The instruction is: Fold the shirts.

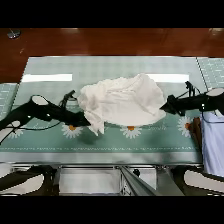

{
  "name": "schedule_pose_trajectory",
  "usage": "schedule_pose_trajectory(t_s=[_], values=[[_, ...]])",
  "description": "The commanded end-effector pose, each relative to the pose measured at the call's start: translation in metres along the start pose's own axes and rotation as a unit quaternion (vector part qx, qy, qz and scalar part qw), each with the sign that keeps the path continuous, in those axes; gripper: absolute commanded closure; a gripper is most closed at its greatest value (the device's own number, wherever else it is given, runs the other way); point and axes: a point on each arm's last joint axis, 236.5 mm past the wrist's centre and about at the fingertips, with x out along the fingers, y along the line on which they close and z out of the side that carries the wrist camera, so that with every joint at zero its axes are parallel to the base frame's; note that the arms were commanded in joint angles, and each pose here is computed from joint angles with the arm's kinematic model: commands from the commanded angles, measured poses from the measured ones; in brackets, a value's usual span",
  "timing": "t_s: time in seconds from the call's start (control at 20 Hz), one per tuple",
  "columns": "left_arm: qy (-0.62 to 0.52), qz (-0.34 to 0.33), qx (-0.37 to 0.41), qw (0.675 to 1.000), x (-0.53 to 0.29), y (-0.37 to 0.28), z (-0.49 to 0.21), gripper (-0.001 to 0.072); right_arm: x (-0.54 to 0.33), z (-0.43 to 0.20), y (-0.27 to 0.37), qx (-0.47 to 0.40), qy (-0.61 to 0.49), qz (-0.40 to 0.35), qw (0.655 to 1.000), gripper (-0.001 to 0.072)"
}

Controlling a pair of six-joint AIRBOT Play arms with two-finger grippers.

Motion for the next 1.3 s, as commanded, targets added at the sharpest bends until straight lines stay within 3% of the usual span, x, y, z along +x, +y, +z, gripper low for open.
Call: schedule_pose_trajectory(t_s=[0.0, 0.1, 0.2, 0.45, 0.6, 0.85, 0.95, 1.05, 1.25], values=[[-0.109, -0.024, 0.067, 0.991, -0.081, -0.051, 0.061, 0.0682, -0.055, 0.039, 0.081, -0.103, -0.044, 0.033, 0.993, 0.0687], [-0.254, -0.03, 0.133, 0.958, -0.176, -0.108, 0.108, 0.0682, -0.129, 0.07, 0.148, -0.179, -0.145, 0.046, 0.972, 0.0686], [-0.394, -0.004, 0.183, 0.901, -0.279, -0.162, 0.129, 0.0682, -0.214, 0.077, 0.214, -0.254, -0.251, 0.055, 0.932, 0.0687], [-0.618, 0.066, 0.301, 0.724, -0.467, -0.292, 0.072, 0.0682, -0.388, -0.012, 0.334, -0.38, -0.448, 0.083, 0.805, 0.0687], [-0.679, 0.115, 0.346, 0.637, -0.517, -0.348, 0.013, 0.0682, -0.433, -0.079, 0.348, -0.421, -0.5, 0.059, 0.755, 0.0687], [-0.727, 0.279, 0.365, 0.51, -0.546, -0.385, -0.072, 0.0682, -0.462, -0.16, 0.328, -0.436, -0.54, -0.004, 0.72, 0.0687], [-0.734, 0.301, 0.36, 0.491, -0.541, -0.393, -0.096, 0.0682, -0.466, -0.179, 0.323, -0.436, -0.547, -0.014, 0.715, 0.0686], [-0.72, 0.332, 0.354, 0.496, -0.532, -0.386, -0.105, 0.0682, -0.459, -0.187, 0.316, -0.437, -0.534, -0.022, 0.724, 0.0687], [-0.678, 0.309, 0.347, 0.569, -0.507, -0.352, -0.082, 0.0682, -0.422, -0.174, 0.288, -0.414, -0.465, -0.042, 0.781, 0.0686]])
